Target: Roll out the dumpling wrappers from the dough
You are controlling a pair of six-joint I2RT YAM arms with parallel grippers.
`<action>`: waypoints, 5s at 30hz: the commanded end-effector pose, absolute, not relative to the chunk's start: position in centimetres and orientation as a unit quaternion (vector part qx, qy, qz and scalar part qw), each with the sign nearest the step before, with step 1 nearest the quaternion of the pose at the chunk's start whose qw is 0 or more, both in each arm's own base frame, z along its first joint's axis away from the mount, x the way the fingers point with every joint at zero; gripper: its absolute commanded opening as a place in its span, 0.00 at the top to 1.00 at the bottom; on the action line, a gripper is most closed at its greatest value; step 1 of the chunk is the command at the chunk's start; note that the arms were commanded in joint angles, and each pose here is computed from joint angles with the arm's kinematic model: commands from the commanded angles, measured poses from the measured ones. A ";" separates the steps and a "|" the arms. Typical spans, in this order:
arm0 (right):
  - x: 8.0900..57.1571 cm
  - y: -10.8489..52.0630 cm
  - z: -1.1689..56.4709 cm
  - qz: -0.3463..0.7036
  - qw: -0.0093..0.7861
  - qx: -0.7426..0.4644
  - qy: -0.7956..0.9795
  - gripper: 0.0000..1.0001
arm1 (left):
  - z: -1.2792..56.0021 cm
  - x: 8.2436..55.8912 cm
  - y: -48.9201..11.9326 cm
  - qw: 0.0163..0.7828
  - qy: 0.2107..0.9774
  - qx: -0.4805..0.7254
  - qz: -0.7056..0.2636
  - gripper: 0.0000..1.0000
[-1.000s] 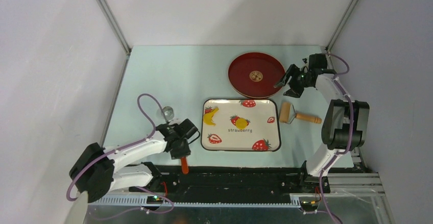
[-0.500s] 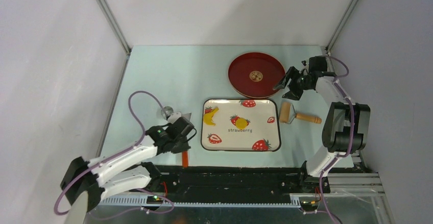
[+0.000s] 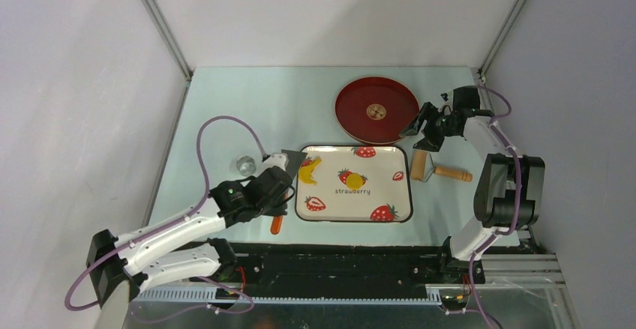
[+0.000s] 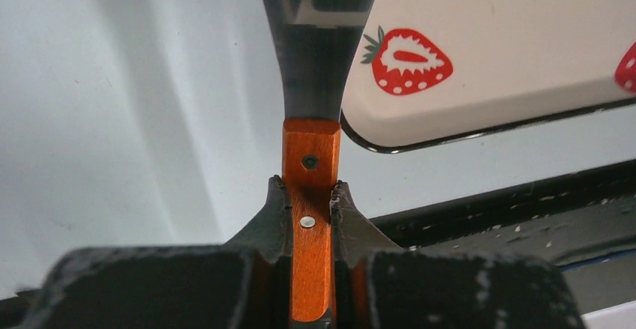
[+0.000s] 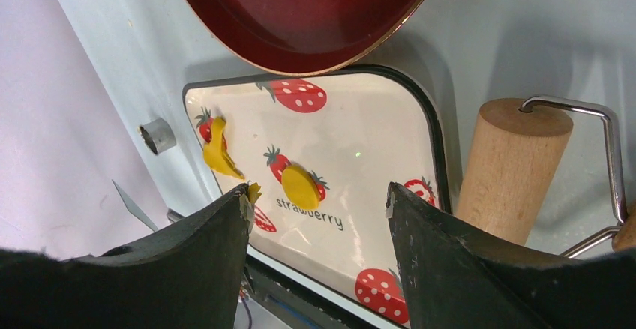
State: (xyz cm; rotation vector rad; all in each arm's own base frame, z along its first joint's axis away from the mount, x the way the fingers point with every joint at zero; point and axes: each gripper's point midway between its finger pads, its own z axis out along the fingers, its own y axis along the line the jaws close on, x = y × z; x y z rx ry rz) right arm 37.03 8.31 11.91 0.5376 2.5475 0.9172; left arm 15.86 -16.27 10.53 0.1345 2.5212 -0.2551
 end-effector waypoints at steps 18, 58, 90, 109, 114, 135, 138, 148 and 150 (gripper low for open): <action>35.2 9.6 12.3 0.282 0.203 0.125 0.929 0.29 | 12.2 14.4 -20.3 0.292 0.906 0.289 -0.105 1.00; 42.4 14.3 11.2 0.165 0.198 0.034 0.966 0.30 | 11.0 13.6 -21.7 0.213 0.912 0.342 -0.083 1.00; 39.6 19.8 2.9 0.131 0.064 -0.067 0.987 1.00 | 12.1 14.1 -19.8 0.262 0.924 0.254 -0.112 1.00; 38.0 19.3 7.9 0.130 0.119 -0.062 0.982 0.63 | 10.7 13.0 -20.7 0.229 0.924 0.289 -0.101 1.00; 38.3 17.9 12.6 0.133 0.181 -0.041 0.974 0.34 | 9.9 11.9 -21.1 0.206 0.924 0.309 -0.092 1.00; 25.4 7.3 7.9 0.186 0.122 0.140 0.965 0.27 | 7.4 9.4 -22.5 0.124 0.920 0.368 -0.042 1.00; 24.8 7.5 7.0 0.190 0.110 0.142 0.965 0.29 | 7.1 9.4 -22.8 0.113 0.918 0.379 -0.036 1.00; 24.1 8.4 4.0 0.213 0.068 0.157 0.962 0.37 | 6.3 9.5 -23.1 0.098 0.915 0.392 -0.021 1.00; 23.9 8.5 3.4 0.215 0.062 0.161 0.961 0.38 | 6.1 9.4 -23.1 0.092 0.915 0.392 -0.019 1.00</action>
